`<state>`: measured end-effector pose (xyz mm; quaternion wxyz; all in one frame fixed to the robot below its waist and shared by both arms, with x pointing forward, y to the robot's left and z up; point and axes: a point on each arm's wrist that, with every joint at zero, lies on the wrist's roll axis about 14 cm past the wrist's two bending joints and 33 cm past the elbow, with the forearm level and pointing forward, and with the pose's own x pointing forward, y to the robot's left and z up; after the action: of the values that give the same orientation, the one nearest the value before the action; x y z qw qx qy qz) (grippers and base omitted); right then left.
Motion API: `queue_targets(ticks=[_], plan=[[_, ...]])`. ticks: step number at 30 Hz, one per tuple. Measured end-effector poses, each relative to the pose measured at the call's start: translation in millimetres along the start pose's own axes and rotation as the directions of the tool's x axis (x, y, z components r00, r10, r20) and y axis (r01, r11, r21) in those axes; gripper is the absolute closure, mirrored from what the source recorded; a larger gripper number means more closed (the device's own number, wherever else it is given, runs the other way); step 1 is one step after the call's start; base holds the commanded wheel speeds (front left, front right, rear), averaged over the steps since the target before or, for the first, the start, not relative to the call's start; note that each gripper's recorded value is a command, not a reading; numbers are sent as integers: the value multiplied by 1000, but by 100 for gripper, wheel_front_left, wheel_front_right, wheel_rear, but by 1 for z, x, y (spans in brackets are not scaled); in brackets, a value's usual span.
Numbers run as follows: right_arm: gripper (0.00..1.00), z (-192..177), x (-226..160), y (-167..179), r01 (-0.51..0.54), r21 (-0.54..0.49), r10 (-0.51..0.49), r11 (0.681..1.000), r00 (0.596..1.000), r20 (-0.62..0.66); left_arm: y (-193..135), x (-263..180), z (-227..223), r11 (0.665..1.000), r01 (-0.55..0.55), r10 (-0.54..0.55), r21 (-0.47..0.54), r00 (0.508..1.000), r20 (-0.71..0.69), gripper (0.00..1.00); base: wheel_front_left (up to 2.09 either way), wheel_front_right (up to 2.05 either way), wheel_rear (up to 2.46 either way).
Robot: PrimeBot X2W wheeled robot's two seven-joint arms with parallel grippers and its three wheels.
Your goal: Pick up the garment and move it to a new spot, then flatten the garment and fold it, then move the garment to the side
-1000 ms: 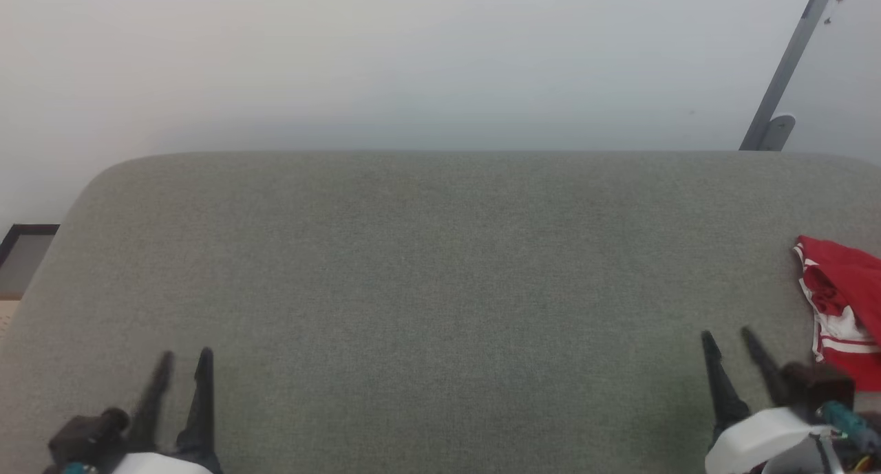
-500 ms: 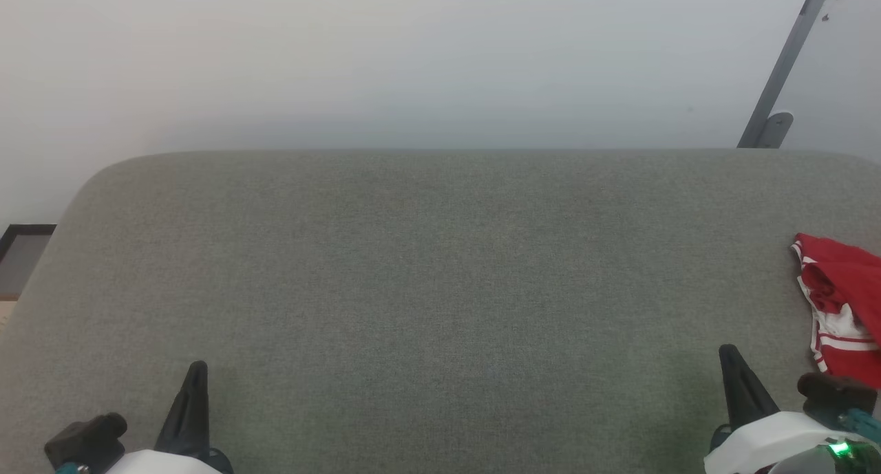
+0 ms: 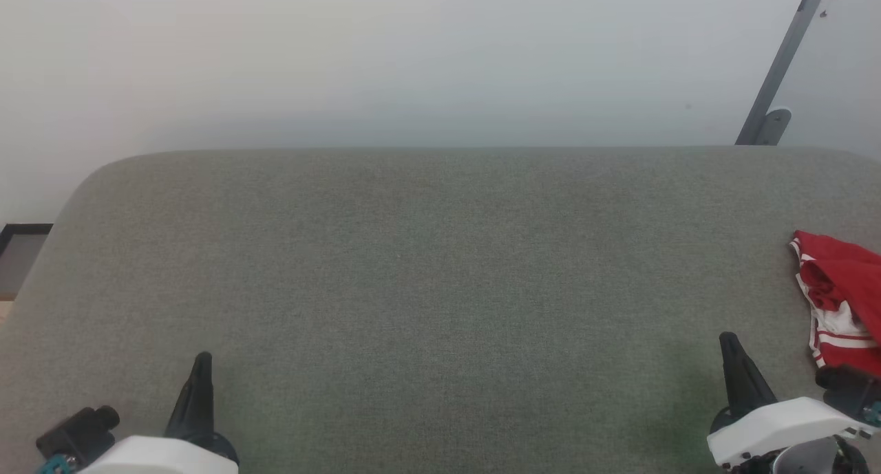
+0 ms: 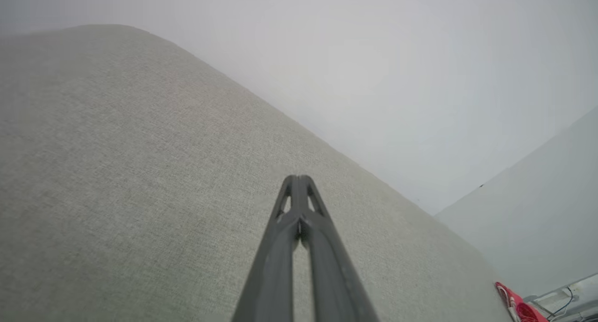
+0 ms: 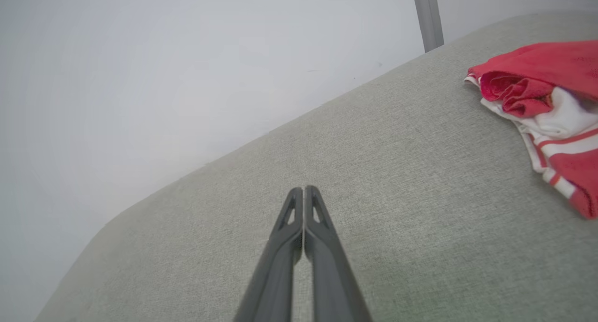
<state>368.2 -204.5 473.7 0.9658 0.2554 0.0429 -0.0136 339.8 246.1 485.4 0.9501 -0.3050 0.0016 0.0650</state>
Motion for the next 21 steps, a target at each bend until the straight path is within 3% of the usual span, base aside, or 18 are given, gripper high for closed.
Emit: queue_targets(ticks=[21], plan=[[100, 5, 5, 2, 12, 316, -15, 949, 1000, 7, -12, 13, -4, 958, -3, -3, -286, 1000, -21, 100, 0, 0, 0]])
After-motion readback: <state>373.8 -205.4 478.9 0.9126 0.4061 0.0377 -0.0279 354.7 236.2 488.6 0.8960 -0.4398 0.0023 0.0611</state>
